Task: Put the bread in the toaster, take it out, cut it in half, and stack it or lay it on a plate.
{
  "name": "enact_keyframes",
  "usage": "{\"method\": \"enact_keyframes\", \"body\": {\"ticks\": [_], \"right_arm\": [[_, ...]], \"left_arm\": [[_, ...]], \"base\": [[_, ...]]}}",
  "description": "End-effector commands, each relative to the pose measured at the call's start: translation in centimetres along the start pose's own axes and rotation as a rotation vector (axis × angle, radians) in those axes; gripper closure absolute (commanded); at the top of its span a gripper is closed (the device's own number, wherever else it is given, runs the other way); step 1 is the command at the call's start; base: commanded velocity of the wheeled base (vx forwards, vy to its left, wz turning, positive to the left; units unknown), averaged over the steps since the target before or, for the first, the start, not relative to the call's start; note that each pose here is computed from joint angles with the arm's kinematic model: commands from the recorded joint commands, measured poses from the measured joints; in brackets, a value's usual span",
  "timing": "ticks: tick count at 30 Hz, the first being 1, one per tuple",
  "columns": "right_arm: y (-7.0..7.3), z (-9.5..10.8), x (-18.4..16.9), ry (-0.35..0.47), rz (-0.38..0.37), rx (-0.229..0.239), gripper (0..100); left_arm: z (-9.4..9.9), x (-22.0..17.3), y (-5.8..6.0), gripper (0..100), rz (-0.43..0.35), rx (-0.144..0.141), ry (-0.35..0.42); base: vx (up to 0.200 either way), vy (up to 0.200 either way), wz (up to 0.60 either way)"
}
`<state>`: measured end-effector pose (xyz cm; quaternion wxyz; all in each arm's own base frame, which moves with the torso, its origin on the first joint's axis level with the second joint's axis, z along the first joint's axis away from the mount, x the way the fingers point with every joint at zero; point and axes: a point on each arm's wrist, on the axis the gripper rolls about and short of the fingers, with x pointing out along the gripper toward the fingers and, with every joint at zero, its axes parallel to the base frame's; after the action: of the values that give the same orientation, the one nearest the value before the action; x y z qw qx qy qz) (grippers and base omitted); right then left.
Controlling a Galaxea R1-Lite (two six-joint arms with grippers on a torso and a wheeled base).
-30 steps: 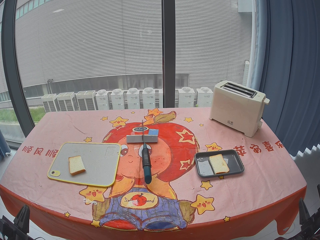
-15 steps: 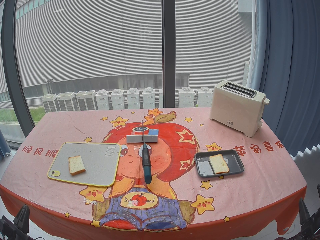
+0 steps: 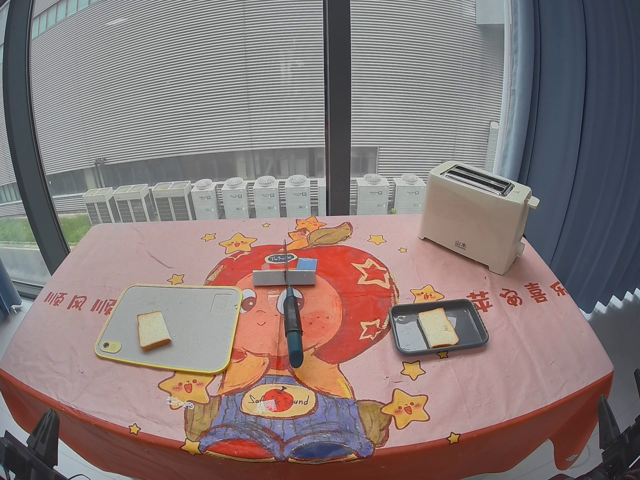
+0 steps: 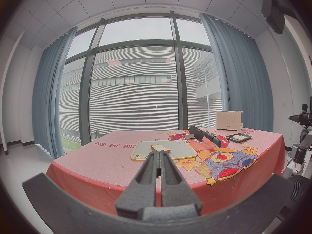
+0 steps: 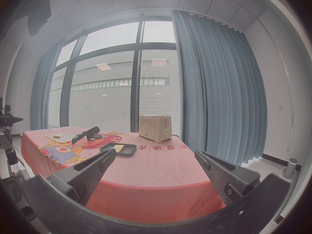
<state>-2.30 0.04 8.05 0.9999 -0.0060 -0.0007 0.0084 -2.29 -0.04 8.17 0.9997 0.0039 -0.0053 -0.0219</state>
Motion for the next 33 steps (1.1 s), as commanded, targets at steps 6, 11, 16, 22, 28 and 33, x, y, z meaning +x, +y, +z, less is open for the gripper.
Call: {"method": "enact_keyframes", "body": {"ticks": [6, 11, 16, 22, 28, 33], "right_arm": [[0.01, -0.52, 0.03, 0.004, 0.000, 0.000, 0], [0.01, -0.52, 0.03, 0.004, 0.000, 0.000, 0], [0.01, -0.52, 0.03, 0.004, 0.000, 0.000, 0], [0.01, -0.52, 0.03, 0.004, 0.000, 0.000, 0], [0.01, -0.52, 0.03, 0.004, 0.000, 0.000, 0], [0.01, -0.52, 0.03, 0.004, 0.000, 0.000, 0]], "left_arm": [[-0.52, 0.00, 0.02, 100, 0.012, 0.002, 0.001], [-0.48, 0.00, 0.02, 100, 0.010, 0.002, -0.003], [-0.48, 0.00, 0.02, 100, 0.010, 0.000, -0.003], [-0.49, 0.00, 0.02, 100, 0.012, -0.006, -0.002], [-0.49, 0.00, 0.03, 0, 0.013, -0.003, -0.002], [-0.49, 0.00, 0.03, 0, 0.013, -0.003, -0.002]], "base": [[0.000, 0.000, 0.00], [0.000, 0.000, 0.00], [0.000, 0.000, 0.00], [0.000, 0.000, 0.00], [0.000, 0.000, 0.00], [0.000, 0.000, 0.00]]}}
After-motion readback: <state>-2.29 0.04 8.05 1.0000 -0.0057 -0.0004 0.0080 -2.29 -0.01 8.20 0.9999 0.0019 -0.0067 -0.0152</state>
